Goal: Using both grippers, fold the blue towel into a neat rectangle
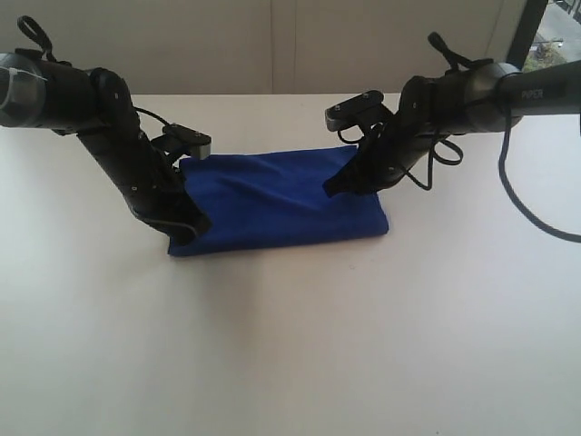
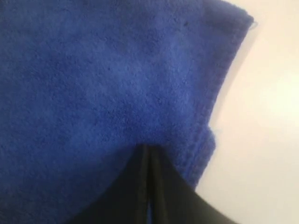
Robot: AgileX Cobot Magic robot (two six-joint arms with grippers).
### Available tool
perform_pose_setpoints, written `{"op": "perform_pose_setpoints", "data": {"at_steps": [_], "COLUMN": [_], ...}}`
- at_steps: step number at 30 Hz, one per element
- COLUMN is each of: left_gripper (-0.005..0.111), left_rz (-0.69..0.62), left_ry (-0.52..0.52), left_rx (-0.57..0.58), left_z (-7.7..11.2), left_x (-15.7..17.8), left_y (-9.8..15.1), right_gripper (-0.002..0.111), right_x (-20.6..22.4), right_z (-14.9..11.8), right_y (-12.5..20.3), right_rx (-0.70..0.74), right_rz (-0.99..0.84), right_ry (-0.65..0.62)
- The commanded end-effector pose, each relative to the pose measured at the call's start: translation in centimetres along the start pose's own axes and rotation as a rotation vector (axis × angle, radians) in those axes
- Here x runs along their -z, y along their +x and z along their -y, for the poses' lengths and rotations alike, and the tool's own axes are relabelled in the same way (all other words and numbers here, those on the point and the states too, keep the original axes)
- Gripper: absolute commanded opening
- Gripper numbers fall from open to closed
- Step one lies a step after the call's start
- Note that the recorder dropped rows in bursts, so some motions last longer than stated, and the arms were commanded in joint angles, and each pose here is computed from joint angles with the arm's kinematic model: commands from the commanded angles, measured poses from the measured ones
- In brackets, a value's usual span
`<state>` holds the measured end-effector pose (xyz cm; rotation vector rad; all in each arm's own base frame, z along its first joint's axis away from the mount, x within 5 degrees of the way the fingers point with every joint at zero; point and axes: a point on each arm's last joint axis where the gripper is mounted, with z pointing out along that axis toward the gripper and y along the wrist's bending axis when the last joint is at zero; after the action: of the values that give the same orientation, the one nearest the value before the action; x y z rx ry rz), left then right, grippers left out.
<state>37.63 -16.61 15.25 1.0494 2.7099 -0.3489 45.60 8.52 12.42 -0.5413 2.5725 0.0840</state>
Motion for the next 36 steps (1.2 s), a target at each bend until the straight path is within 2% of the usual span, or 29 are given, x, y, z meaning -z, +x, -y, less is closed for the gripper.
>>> {"op": "perform_pose_setpoints", "data": {"at_steps": [1,9,18,22,28,36], "left_gripper": [0.0,0.0,0.0,0.0,0.0,0.0], "left_rz": [-0.086,-0.133,-0.128,-0.095,0.001,-0.003], "left_ry": [0.002,-0.025,-0.031,-0.047,-0.082,-0.077], "left_rx": [-0.02,-0.063,-0.066,-0.071,-0.076,-0.053], "left_z": [-0.3,-0.6,-0.6,-0.6,-0.4,-0.1], "left_x": [-1.2,-1.1,-1.1,-0.4,2.4,3.0], "left_y": [1.1,1.5,1.5,1.0,-0.4,-0.3], "right_gripper": [0.0,0.0,0.0,0.0,0.0,0.0], "right_x": [-1.1,-1.2,-0.8,0.8,4.0,4.2], "right_z": [0.5,0.9,1.0,1.1,1.1,-0.6], "right_y": [1.4,1.7,1.6,0.6,-0.7,0.2], "right_rx": [0.032,0.01,-0.02,-0.018,-0.032,-0.063], "right_rz": [-0.099,-0.127,-0.123,-0.082,-0.038,-0.126], "right_ry": [-0.004,0.043,0.058,0.067,0.078,-0.014]}}
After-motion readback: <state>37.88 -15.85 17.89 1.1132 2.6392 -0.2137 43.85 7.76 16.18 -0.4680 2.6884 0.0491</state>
